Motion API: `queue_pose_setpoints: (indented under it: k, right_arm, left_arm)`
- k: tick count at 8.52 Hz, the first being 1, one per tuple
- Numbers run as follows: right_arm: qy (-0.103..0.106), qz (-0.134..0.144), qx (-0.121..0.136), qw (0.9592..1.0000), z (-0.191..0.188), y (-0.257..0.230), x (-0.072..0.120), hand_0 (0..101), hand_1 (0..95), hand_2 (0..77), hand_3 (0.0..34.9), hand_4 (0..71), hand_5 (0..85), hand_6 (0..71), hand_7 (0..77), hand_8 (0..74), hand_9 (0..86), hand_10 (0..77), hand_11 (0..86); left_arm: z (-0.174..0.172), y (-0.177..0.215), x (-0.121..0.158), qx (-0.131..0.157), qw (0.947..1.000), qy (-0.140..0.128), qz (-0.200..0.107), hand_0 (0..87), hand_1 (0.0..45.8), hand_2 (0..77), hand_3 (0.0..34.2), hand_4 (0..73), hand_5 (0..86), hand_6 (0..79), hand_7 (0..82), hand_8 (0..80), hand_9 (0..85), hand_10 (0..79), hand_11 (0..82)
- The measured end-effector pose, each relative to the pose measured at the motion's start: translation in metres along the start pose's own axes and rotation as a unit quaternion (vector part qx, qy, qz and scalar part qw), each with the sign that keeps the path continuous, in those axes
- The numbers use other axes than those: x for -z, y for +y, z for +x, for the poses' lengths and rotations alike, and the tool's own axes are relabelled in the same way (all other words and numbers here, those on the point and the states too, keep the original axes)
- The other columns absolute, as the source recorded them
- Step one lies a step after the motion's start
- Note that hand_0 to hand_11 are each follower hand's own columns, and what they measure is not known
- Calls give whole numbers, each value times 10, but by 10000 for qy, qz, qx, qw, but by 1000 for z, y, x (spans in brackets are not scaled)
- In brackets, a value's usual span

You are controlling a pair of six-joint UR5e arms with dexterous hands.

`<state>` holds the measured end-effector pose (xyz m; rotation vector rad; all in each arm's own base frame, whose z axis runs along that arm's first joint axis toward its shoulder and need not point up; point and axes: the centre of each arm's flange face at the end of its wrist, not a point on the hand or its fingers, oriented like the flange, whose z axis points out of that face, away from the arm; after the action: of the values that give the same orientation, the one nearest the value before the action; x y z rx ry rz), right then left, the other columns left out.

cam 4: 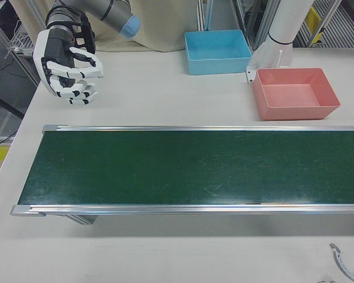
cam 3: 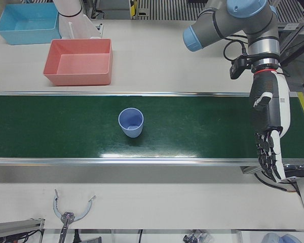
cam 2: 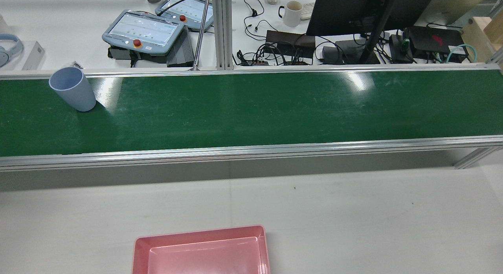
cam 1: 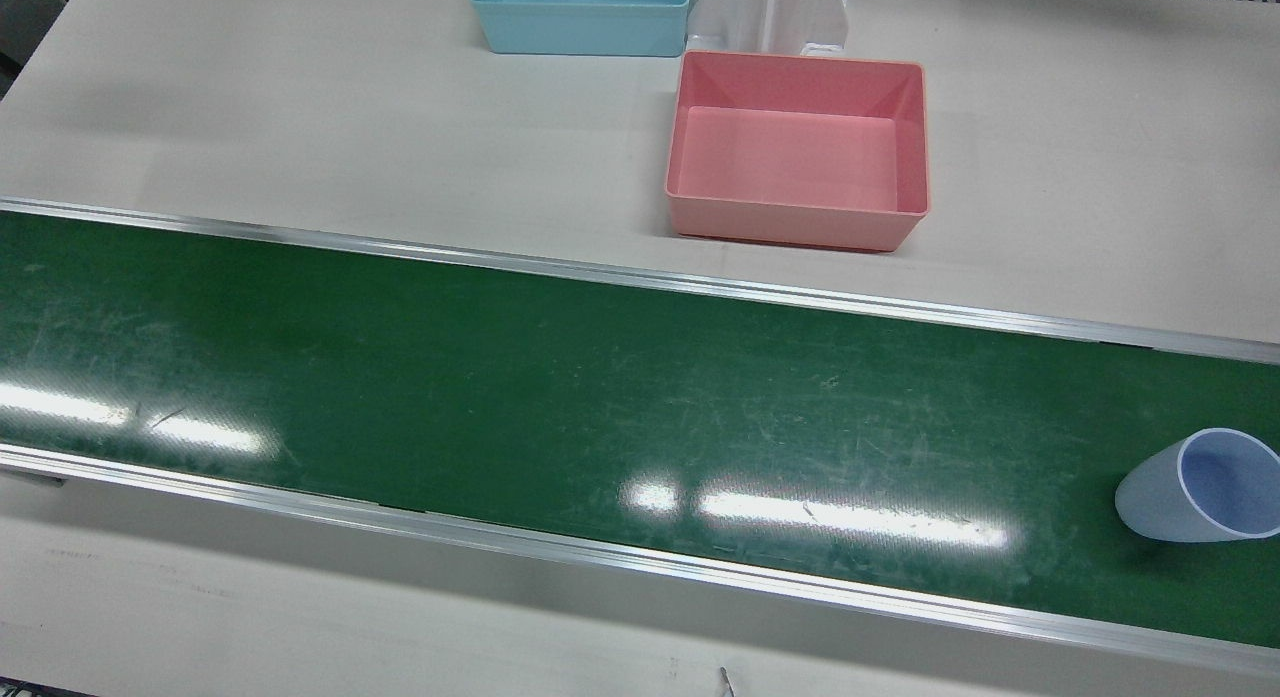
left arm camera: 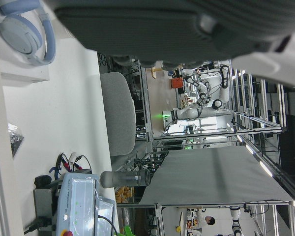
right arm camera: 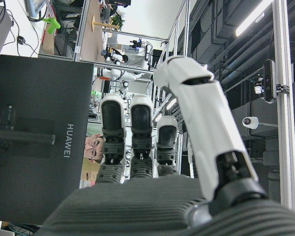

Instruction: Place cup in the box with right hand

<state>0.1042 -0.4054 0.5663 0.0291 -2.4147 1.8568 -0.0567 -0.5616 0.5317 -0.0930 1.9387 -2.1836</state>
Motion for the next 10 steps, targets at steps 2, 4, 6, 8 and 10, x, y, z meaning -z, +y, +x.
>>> queue_pose_setpoints:
  k: [2,4,6,8,10]
  right_arm:
    - [2,-2,-1,10000,0,0,0,798,365,355,0,305,218,224,698,442,567,344,524]
    - [2,-3,-1,10000,0,0,0,799,365,355,0,300,218,224,698,442,567,344,524]
    - [1,-12,3,10000,0,1,-1,799,365,355,0,311,218,224,698,442,567,344,524]
    - [3,-26,11,10000,0,3,-1,798,365,355,0,316,207,218,698,442,567,344,524]
    - [6,-29,17,10000,0,3,-1,799,365,355,0,316,207,224,698,442,567,344,524]
  left_arm:
    - [0,0,0,0,10000,0,0,0,5,5,0,0,0,0,0,0,5,0,0]
    - [0,0,0,-1,10000,-4,-1,0,5,5,0,0,0,0,0,0,5,0,0]
    - [0,0,0,2,10000,4,-7,0,5,5,0,0,0,0,0,0,5,0,0]
    - [1,0,0,-1,10000,7,-3,0,5,5,0,0,0,0,0,0,5,0,0]
    - [0,0,0,0,10000,7,1,0,5,5,0,0,0,0,0,0,5,0,0]
